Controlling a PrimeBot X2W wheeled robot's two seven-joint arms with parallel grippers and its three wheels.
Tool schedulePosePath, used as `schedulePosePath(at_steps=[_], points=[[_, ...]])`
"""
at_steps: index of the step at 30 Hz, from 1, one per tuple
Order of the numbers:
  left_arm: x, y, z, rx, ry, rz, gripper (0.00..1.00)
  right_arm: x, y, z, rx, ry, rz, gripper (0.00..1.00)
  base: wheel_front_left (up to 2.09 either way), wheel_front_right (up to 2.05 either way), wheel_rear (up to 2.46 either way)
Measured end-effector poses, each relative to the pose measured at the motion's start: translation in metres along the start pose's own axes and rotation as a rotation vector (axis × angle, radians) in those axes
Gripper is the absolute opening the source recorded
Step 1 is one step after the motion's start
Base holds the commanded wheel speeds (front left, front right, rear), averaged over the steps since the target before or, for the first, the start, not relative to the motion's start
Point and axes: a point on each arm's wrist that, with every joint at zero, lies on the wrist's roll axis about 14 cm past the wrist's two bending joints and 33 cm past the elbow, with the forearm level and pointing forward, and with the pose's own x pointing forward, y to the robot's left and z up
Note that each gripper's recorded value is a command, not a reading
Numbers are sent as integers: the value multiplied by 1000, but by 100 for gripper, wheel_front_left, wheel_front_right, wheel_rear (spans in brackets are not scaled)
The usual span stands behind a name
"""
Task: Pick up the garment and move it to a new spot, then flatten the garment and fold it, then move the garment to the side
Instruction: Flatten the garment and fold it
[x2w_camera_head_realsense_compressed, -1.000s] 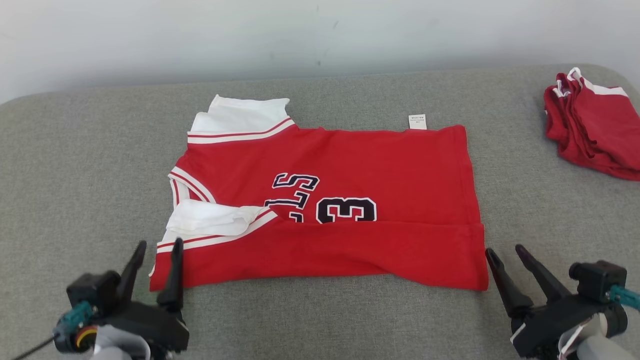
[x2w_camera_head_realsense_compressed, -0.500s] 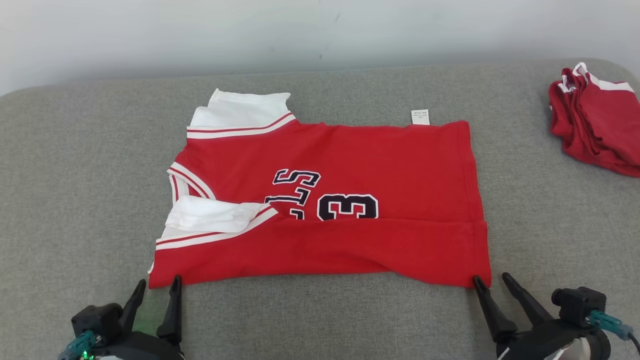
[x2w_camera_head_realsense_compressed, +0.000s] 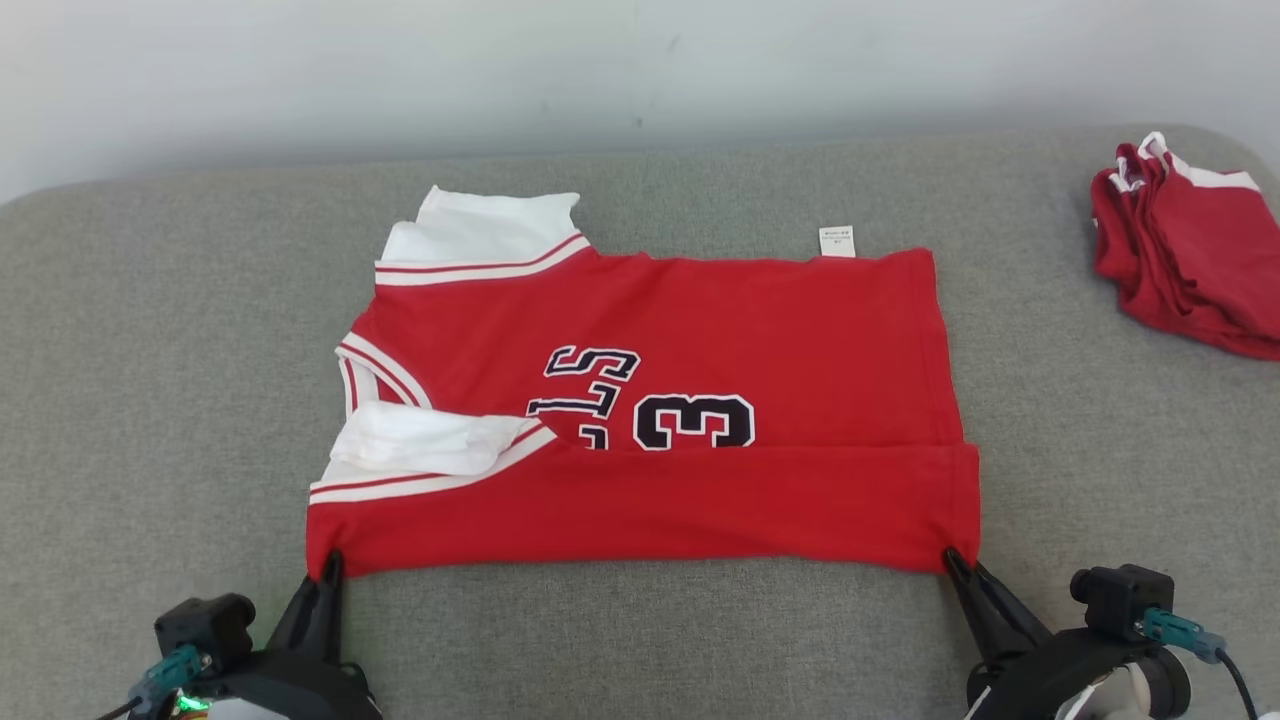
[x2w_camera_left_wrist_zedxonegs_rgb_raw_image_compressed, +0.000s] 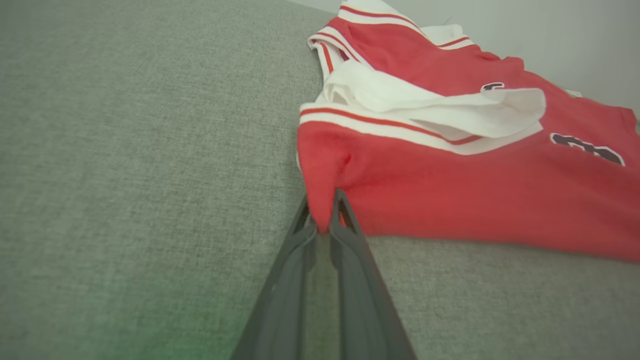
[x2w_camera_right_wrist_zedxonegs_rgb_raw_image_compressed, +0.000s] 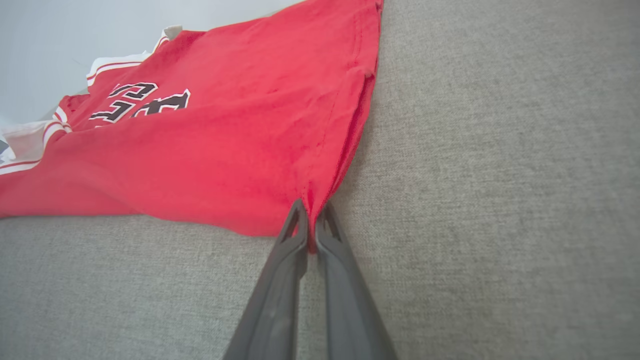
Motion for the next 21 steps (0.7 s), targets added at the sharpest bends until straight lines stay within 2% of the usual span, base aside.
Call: schedulePosePath(at_steps=[8, 21], points=[[-26, -6, 6, -29, -52, -11, 0, -16, -4, 14, -3, -53, -9, 0, 0, 0, 0], [-84, -18, -23, -100, -43, 8, 0, -51, -17, -4, 6, -14, -42, 0, 0, 0, 0]])
